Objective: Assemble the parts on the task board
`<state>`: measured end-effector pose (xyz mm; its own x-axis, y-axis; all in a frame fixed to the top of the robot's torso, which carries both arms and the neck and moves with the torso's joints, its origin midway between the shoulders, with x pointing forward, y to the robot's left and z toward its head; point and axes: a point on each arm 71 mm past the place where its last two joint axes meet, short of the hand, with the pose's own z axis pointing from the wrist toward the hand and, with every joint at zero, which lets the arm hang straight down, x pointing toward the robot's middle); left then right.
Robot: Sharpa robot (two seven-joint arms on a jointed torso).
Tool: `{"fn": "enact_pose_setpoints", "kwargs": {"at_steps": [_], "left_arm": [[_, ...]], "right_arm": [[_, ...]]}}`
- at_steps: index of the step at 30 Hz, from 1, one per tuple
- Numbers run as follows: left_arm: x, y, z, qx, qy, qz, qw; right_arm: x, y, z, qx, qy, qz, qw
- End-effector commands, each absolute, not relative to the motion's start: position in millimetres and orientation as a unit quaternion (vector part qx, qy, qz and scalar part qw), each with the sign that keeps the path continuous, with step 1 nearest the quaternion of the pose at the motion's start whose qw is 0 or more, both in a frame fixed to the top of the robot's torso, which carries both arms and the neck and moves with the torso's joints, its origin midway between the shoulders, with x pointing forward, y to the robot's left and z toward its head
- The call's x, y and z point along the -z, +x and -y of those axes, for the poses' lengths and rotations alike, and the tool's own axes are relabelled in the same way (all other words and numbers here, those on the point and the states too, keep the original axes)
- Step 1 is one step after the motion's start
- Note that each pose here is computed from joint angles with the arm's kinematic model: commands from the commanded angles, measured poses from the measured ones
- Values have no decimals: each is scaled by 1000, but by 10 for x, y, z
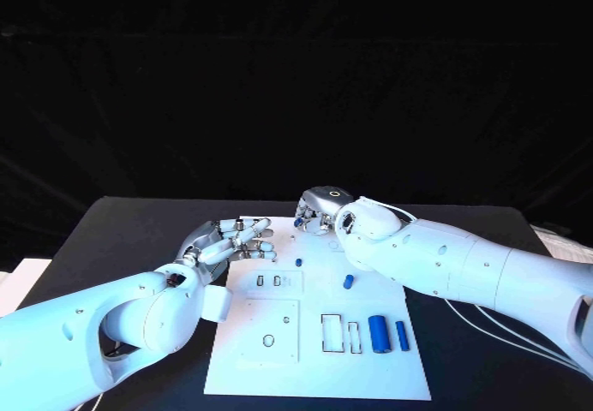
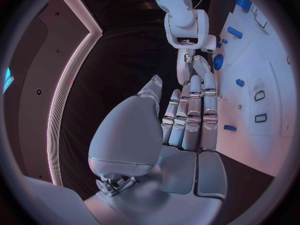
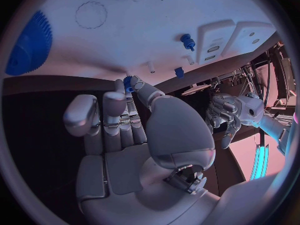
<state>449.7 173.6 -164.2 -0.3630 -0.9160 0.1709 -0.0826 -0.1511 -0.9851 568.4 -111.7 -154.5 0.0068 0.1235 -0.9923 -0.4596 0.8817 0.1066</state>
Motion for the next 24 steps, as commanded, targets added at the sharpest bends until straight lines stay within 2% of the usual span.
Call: {"fn": "enact_pose_setpoints", "kwargs": {"at_steps": [1, 15, 24], "left_arm": [[1620, 4487, -1701, 620, -441, -556, 333], [1615, 4496, -1712, 620, -441, -556, 335], [1611, 4513, -1748, 617, -443, -555, 339]], "right_arm": [[1590, 5694, 1125, -202, -126, -685, 689], [1595, 5697, 1117, -202, -126, -686, 687], [1520, 5654, 1243, -214, -107, -661, 711]]}}
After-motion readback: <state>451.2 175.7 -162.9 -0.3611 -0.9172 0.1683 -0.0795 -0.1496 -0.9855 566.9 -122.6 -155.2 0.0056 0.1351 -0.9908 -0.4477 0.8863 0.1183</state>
